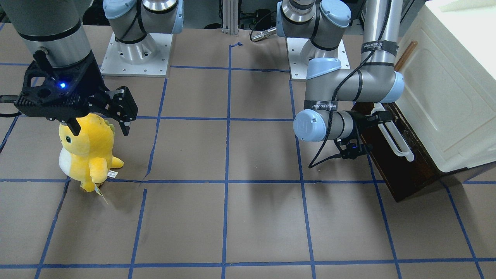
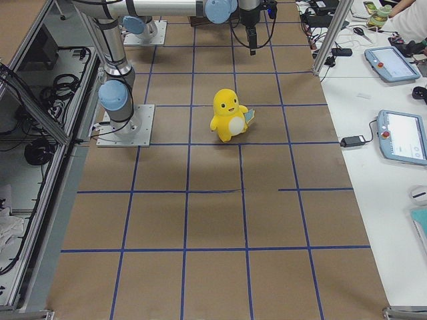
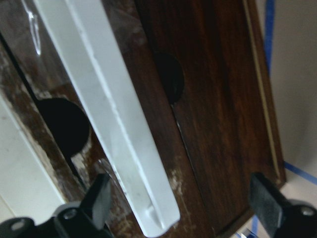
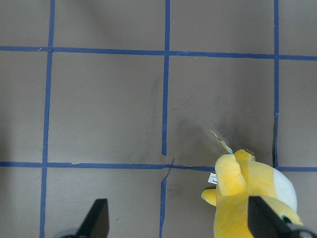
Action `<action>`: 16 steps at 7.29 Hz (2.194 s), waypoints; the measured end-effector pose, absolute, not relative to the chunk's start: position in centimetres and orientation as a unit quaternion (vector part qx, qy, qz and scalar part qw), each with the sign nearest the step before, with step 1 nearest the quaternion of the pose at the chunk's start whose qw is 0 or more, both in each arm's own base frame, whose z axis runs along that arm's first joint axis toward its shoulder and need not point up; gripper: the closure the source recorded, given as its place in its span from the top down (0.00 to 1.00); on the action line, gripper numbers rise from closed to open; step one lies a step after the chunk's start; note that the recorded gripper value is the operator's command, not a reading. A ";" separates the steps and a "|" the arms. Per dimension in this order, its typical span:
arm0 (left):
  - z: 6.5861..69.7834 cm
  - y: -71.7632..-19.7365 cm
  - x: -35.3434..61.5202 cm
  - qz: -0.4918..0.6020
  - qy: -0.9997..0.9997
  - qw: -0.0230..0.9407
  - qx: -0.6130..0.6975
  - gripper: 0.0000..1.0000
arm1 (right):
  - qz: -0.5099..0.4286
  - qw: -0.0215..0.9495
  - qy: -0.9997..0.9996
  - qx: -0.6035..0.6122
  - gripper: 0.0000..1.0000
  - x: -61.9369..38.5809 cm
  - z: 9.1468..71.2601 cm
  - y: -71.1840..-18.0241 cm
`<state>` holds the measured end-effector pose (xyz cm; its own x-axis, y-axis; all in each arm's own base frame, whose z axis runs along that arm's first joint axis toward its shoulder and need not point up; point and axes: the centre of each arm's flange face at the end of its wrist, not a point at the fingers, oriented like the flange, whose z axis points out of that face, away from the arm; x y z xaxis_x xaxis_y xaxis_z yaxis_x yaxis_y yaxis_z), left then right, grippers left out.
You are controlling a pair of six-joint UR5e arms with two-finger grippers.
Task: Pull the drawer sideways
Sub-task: 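Move the left gripper down to the white drawer handle, then align the left gripper around the white handle and close on it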
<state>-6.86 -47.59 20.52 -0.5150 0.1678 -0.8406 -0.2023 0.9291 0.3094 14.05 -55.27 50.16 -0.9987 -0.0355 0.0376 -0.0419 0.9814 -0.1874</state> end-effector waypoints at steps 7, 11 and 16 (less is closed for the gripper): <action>20.3 -48.5 -6.9 0.194 0.861 0.469 -0.025 1.00 | 0.094 0.017 -0.995 0.019 1.00 14.1 50.2 -55.3; 20.7 -49.2 -7.0 0.198 0.878 0.433 -0.048 1.00 | 0.094 0.017 -0.995 0.020 1.00 14.1 50.2 -55.3; 21.9 -49.6 -8.0 0.186 0.891 0.409 -0.062 1.00 | 0.094 0.017 -0.995 0.019 1.00 14.1 50.2 -55.3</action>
